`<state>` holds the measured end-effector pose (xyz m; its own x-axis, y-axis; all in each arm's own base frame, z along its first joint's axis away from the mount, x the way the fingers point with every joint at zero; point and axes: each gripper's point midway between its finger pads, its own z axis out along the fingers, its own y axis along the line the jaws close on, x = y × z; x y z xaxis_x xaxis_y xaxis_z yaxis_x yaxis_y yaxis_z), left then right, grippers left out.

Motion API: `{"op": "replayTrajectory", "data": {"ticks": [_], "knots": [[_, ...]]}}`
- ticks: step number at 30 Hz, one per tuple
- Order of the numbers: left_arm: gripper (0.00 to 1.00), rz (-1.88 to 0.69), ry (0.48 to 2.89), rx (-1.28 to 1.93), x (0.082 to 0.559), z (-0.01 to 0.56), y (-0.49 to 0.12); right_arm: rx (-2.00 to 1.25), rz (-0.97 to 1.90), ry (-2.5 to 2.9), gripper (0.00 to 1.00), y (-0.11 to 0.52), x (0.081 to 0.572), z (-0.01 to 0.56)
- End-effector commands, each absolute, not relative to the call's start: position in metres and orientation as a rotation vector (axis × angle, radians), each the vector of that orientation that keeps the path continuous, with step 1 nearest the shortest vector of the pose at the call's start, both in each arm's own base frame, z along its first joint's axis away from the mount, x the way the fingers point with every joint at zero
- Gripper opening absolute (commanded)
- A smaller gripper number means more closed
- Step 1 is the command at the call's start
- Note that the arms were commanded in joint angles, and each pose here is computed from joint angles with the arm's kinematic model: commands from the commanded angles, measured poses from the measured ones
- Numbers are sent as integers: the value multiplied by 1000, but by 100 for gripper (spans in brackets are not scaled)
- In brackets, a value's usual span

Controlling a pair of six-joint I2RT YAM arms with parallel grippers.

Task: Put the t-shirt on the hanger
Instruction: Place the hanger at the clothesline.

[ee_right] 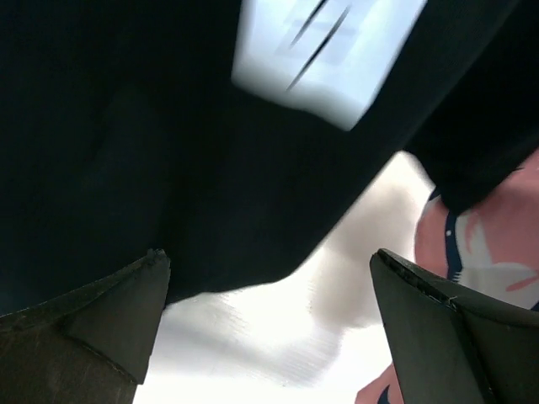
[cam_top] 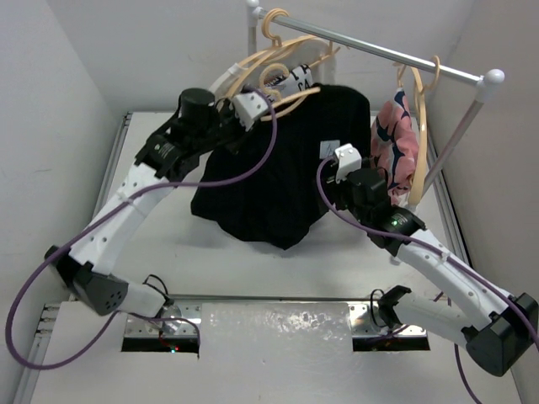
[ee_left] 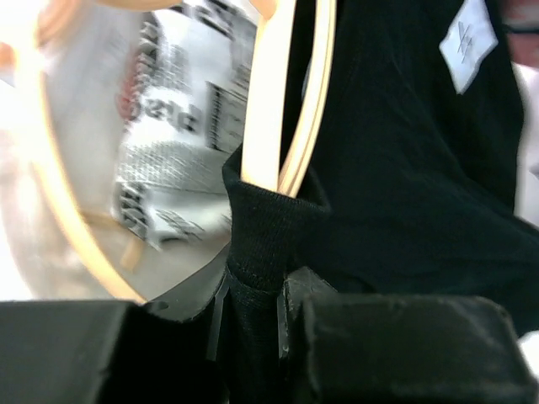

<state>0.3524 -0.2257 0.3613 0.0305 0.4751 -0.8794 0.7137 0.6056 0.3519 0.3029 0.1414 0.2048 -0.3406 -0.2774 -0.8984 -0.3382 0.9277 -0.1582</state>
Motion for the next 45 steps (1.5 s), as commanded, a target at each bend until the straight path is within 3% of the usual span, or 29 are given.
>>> {"op": "replayTrajectory", "data": {"ticks": [1,9,17,28,41,43,44,45], "knots": [[0,-154,1545,838,390,419,-225,-378,142,1850,99,148,307,228],[0,-50,1508,698,450,468,-238,-392,181,1876,99,152,300,206],[0,-19,1469,672,471,478,-259,-397,214,1891,99,156,297,191],[0,36,1454,674,502,460,-290,-400,228,1903,99,155,291,182],[0,89,1596,781,508,379,-303,-429,218,1911,99,153,287,177],[17,75,1600,780,502,381,-301,-437,225,1913,99,155,287,176],[43,67,1600,777,500,383,-301,-444,231,1914,99,156,287,176],[52,57,1590,757,495,393,-297,-449,231,1921,99,157,287,175]]}}
